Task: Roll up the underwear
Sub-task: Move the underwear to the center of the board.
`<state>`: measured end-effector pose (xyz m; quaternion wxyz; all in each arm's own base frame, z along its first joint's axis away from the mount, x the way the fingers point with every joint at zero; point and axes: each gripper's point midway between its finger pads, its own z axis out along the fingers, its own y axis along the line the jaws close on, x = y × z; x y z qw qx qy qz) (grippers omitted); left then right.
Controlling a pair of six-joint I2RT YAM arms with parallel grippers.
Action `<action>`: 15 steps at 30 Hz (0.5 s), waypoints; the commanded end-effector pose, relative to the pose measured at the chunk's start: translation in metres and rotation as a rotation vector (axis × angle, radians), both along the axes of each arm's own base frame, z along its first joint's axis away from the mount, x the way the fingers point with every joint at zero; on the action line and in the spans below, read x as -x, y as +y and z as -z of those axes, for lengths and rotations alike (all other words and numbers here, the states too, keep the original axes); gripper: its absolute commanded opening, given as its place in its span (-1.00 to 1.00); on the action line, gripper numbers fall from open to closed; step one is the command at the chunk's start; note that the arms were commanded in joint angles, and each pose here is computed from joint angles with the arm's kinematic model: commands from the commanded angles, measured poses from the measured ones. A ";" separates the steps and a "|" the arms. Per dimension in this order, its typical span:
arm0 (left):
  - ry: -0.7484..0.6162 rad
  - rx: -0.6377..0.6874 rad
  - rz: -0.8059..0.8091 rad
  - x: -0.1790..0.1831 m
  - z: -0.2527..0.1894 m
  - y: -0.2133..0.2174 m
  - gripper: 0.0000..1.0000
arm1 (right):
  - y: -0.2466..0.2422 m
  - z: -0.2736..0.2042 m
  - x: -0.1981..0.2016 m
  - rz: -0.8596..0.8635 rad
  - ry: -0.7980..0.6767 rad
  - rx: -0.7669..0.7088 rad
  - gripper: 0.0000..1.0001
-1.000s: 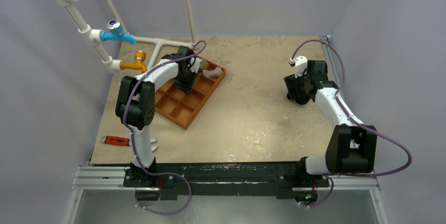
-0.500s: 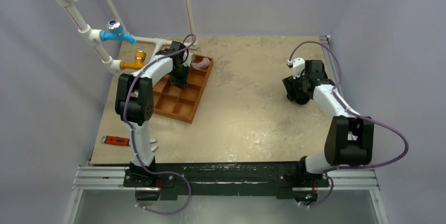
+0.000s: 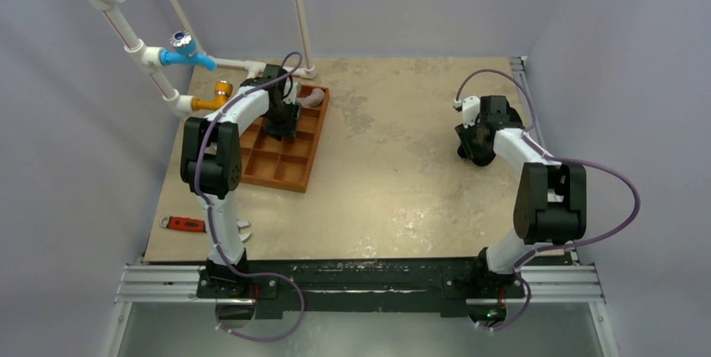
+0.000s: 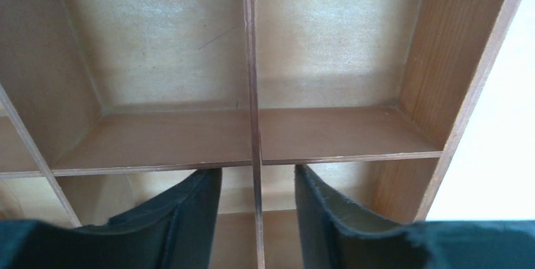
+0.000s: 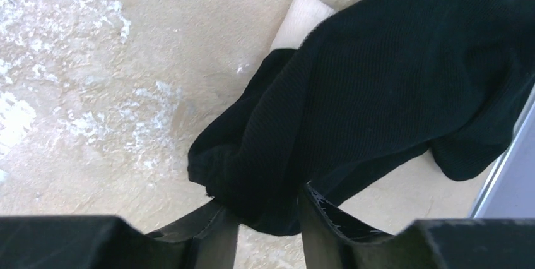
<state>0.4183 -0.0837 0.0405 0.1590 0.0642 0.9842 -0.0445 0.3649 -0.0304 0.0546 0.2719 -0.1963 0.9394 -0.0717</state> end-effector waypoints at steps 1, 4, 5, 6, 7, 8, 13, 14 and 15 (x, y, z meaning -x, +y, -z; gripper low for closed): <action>-0.079 0.055 0.010 -0.007 -0.034 -0.007 0.01 | -0.003 -0.030 -0.032 0.007 -0.111 0.013 -0.42; -0.120 0.093 0.039 -0.001 -0.053 -0.012 0.17 | 0.004 -0.045 -0.030 -0.010 -0.120 -0.008 -0.91; -0.136 0.109 0.051 0.001 -0.060 -0.014 0.20 | 0.012 -0.052 -0.028 -0.030 -0.127 -0.028 -1.00; -0.156 0.128 0.068 0.004 -0.069 -0.017 0.22 | 0.015 -0.061 -0.026 -0.040 -0.142 -0.040 -1.00; -0.171 0.146 0.082 0.008 -0.076 -0.020 0.23 | 0.029 -0.072 -0.023 -0.078 -0.156 -0.053 -1.00; -0.196 0.166 0.099 0.011 -0.085 -0.023 0.25 | 0.040 -0.083 -0.019 -0.106 -0.171 -0.067 -1.00; -0.335 0.256 0.237 0.039 -0.136 -0.037 0.32 | 0.106 -0.144 0.006 -0.269 -0.196 -0.209 -1.00; -0.361 0.264 0.272 0.047 -0.142 -0.039 0.33 | 0.118 -0.154 0.012 -0.300 -0.192 -0.241 -1.00; -0.395 0.273 0.309 0.053 -0.151 -0.041 0.34 | 0.130 -0.161 0.021 -0.332 -0.178 -0.274 -1.00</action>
